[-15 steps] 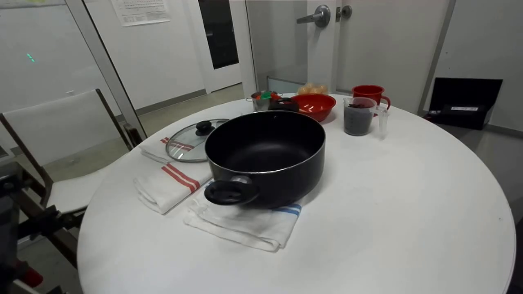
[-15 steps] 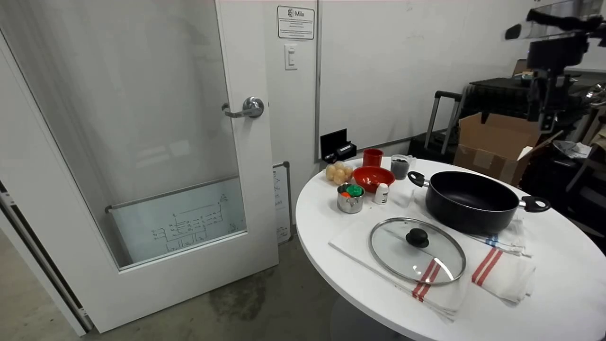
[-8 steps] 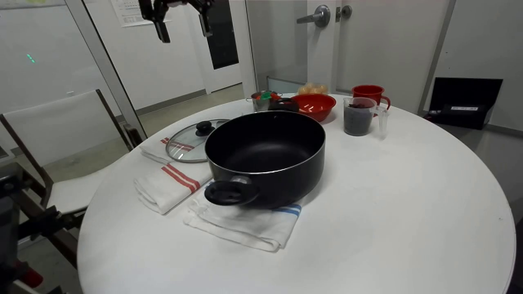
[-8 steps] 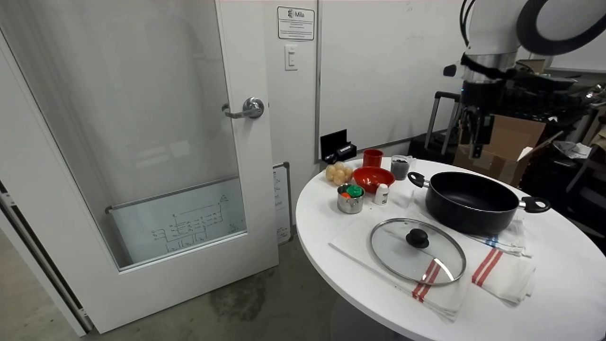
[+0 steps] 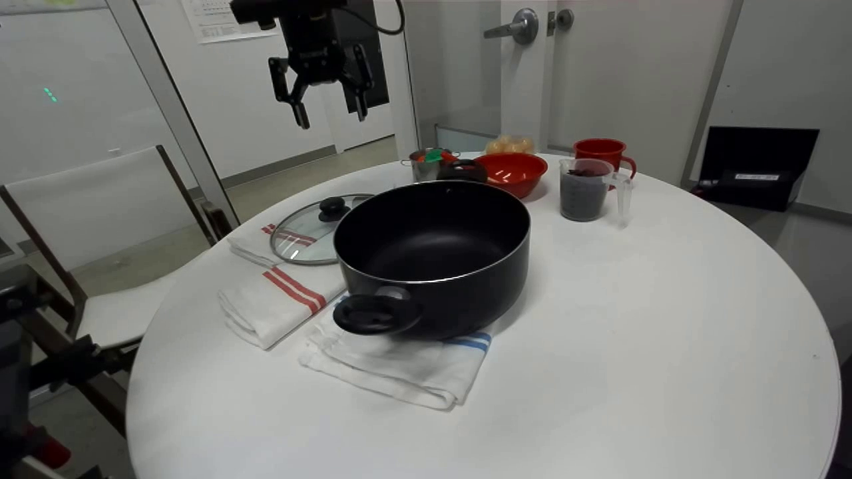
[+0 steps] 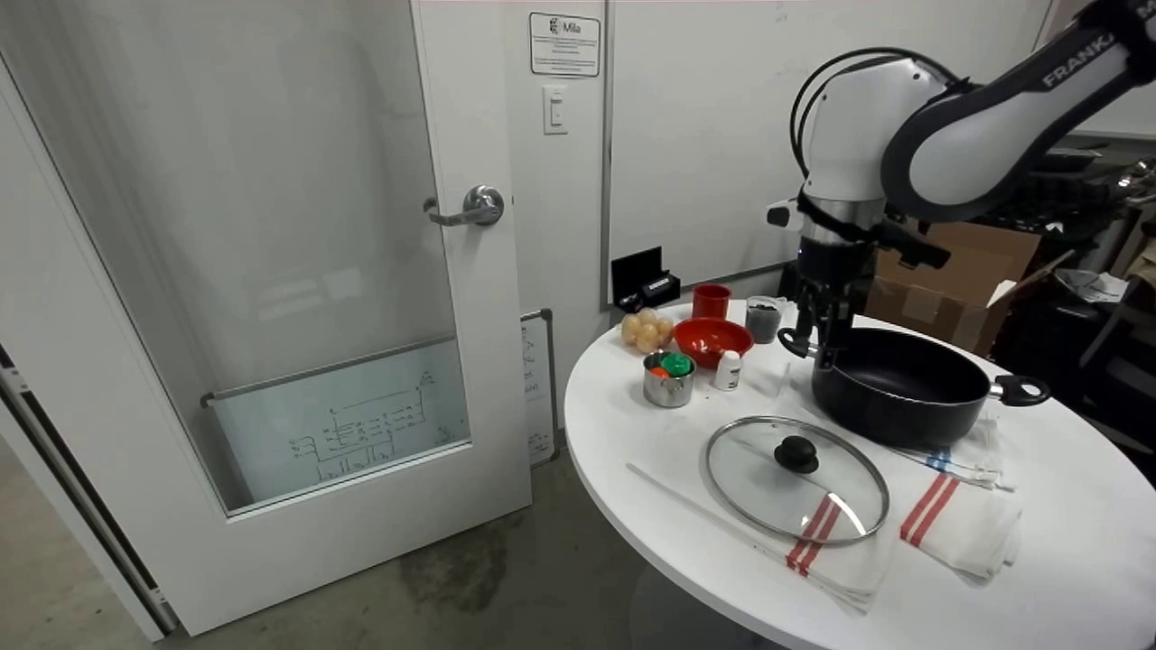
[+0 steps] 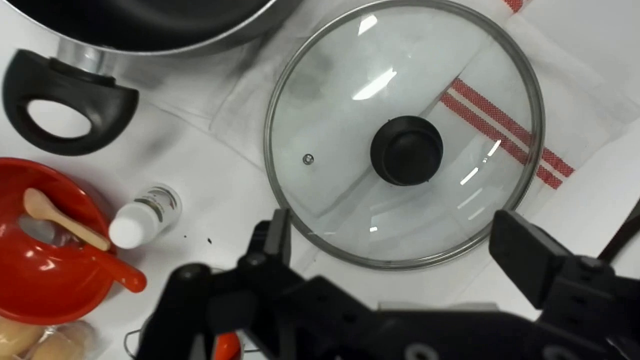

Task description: Put the glass lid on the pot.

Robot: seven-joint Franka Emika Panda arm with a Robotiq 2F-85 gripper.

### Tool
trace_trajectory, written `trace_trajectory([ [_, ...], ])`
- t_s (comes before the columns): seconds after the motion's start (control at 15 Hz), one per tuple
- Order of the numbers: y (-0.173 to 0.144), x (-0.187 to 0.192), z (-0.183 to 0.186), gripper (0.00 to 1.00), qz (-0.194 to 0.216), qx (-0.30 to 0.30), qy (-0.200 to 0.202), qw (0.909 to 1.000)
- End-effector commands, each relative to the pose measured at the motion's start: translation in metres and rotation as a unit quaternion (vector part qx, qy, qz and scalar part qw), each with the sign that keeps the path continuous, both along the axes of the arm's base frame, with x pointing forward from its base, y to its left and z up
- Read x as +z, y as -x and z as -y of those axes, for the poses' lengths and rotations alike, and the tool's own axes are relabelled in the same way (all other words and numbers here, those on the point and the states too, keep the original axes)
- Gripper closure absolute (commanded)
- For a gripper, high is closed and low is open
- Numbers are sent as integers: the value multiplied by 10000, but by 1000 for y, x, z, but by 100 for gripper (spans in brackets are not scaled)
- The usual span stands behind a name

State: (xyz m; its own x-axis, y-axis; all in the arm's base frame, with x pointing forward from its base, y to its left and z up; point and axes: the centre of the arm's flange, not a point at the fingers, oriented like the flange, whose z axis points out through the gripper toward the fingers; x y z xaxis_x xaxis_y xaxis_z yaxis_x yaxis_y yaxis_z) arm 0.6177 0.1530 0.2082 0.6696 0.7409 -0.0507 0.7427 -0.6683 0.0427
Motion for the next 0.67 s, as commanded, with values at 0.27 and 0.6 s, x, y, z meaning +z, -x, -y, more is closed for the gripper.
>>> trace_trajectory([
  [0.27,-9,-74,-28,0,-210,628,-192,9976],
  [0.6,2,-103,-30,0,-467,736,-184,9960],
])
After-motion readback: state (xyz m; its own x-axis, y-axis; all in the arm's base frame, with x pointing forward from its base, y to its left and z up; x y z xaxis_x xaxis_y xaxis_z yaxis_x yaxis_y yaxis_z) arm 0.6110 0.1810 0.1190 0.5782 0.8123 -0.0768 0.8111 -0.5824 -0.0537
